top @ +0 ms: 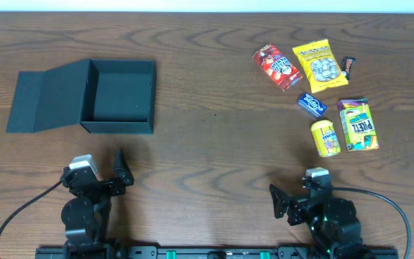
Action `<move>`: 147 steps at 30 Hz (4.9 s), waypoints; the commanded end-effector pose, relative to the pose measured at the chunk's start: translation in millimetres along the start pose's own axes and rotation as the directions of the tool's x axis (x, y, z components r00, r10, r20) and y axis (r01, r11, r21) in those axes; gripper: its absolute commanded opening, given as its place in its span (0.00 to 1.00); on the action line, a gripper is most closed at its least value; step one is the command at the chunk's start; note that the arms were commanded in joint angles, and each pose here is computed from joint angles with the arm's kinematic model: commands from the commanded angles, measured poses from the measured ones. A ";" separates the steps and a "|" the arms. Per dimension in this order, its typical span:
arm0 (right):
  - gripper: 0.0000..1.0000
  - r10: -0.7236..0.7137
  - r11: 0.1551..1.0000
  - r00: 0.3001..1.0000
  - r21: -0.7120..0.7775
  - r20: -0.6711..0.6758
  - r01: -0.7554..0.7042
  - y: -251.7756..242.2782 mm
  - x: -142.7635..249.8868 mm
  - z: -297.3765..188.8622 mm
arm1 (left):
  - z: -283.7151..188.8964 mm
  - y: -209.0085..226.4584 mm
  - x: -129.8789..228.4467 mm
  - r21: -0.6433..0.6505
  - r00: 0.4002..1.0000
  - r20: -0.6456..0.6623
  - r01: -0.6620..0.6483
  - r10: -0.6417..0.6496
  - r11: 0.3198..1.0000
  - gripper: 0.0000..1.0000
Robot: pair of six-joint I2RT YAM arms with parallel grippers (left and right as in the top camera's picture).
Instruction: Pack container
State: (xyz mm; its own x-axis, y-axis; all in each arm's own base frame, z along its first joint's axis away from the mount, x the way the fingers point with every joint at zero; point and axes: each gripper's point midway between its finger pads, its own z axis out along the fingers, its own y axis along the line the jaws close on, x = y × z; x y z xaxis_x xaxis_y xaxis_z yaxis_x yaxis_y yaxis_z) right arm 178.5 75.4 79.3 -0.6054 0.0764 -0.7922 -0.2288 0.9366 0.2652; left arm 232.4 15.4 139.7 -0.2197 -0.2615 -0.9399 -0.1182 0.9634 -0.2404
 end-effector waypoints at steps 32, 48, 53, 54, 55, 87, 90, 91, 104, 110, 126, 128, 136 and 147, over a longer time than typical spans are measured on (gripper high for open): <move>0.99 -0.018 1.000 1.000 0.006 0.000 0.018 -1.3 2.0 1.6 | 3.0 1.4 11.7 0.002 1.000 -0.024 -0.019 0.019 1.000 0.95; 0.99 -0.018 1.000 1.000 0.006 0.000 0.018 -1.3 2.0 1.6 | 3.0 1.3 11.5 0.002 1.000 -0.023 -0.019 0.019 1.000 0.95; 0.99 -0.018 1.000 1.000 0.006 0.000 0.018 -1.3 2.0 1.6 | 3.0 1.3 11.6 0.002 1.000 -0.023 -0.018 0.018 1.000 0.96; 0.99 -0.018 1.000 1.000 0.006 0.000 0.018 -1.2 2.1 1.6 | 3.0 1.0 11.7 0.004 1.000 -0.024 -0.017 0.017 1.000 0.95; 0.99 -0.018 1.000 1.000 0.006 0.000 0.018 -1.3 2.0 1.6 | 3.0 -0.3 11.5 0.011 1.000 -0.024 0.002 -0.002 1.000 0.95; 0.99 -0.018 1.000 1.000 0.006 0.000 0.018 -1.2 2.1 1.6 | 75.0 -29.9 -115.1 -0.028 0.991 -0.130 0.041 -0.044 0.999 0.95; 0.99 -0.018 1.000 1.000 0.006 0.000 0.018 -1.2 2.1 1.6 | 106.3 -33.8 -117.0 -0.026 0.974 -0.227 0.008 -0.014 1.000 0.95; 0.99 -0.018 1.000 1.000 0.006 0.000 0.018 -1.2 2.1 1.6 | 116.0 -35.0 -117.0 -0.024 0.966 -0.258 0.001 -0.007 1.000 0.95; 0.99 -0.018 1.000 1.000 0.006 0.000 0.018 -1.2 2.1 1.6 | 197.0 -67.2 -47.3 0.122 0.800 -0.563 -0.168 0.208 0.978 0.95; 0.99 -0.018 1.000 1.000 0.006 0.000 0.018 -1.3 2.0 1.6 | 205.0 -86.3 2.7 0.207 0.727 -0.658 -0.075 0.195 0.976 0.95; 0.99 -0.018 1.000 1.000 0.006 0.000 0.018 -1.2 2.1 1.6 | 218.6 -73.6 53.0 0.046 0.653 -0.758 0.057 -0.002 0.997 0.40; 0.99 -0.018 1.000 1.000 0.006 0.000 0.018 -1.2 2.1 1.6 | 220.4 -74.3 51.2 0.046 0.660 -0.751 0.060 -0.005 0.997 0.26; 0.99 -0.018 1.000 1.000 0.006 0.000 0.018 -1.3 2.0 1.6 | 217.4 -99.5 54.0 0.148 0.659 -0.749 0.065 0.069 0.987 0.06; 0.99 -0.018 1.000 1.000 0.006 0.000 0.018 -1.3 2.0 1.6 | 169.8 -220.3 89.8 0.699 0.558 -0.478 -0.225 0.678 0.678 0.06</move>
State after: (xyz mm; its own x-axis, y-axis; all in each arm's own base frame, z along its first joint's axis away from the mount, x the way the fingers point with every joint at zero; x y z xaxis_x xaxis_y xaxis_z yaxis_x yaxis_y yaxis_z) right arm 178.7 75.5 79.2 -0.6045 0.0764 -0.7930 -0.2293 0.9366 0.2650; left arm 409.9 -173.6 53.4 -0.8154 0.2803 -0.5065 0.4223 0.8864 -0.1893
